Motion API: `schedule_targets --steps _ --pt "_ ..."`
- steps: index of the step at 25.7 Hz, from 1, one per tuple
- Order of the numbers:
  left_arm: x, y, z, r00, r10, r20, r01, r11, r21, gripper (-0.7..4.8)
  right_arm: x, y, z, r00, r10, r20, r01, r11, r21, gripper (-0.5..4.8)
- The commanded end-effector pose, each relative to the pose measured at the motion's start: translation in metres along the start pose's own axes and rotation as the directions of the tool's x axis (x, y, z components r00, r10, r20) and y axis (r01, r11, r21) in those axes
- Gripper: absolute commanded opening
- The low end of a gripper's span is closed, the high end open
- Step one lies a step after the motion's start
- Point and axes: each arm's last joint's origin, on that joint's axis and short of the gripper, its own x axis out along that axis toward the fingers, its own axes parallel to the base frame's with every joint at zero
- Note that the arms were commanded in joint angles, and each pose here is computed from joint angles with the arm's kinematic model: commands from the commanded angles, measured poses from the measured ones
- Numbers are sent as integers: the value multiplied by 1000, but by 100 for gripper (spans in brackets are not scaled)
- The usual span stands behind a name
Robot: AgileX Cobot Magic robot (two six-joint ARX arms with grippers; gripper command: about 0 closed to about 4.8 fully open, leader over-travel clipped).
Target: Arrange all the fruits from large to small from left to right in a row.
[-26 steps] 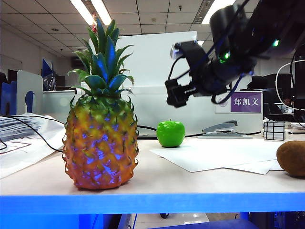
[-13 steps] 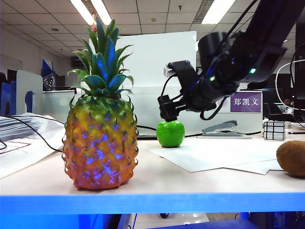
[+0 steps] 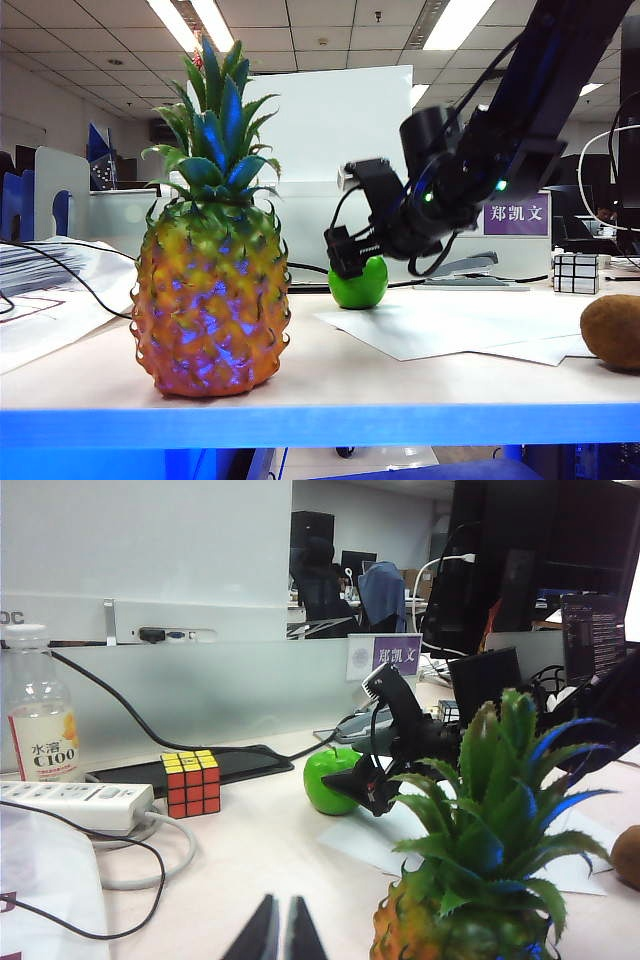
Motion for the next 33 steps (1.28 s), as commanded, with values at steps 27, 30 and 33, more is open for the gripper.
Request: schedule_targets --steps 27,30,33 --pt "0 1 -1 1000 24 -10 -24 999 40 25 -14 -5 35 999 -3 45 0 997 72 -1" --pt "0 1 -1 1000 24 -7 -24 999 42 25 -52 -9 62 996 1 84 -7 997 71 -1" --pt "0 1 0 1000 23 -3 -23 999 43 25 -112 -6 83 985 12 171 -26 997 78 -1"
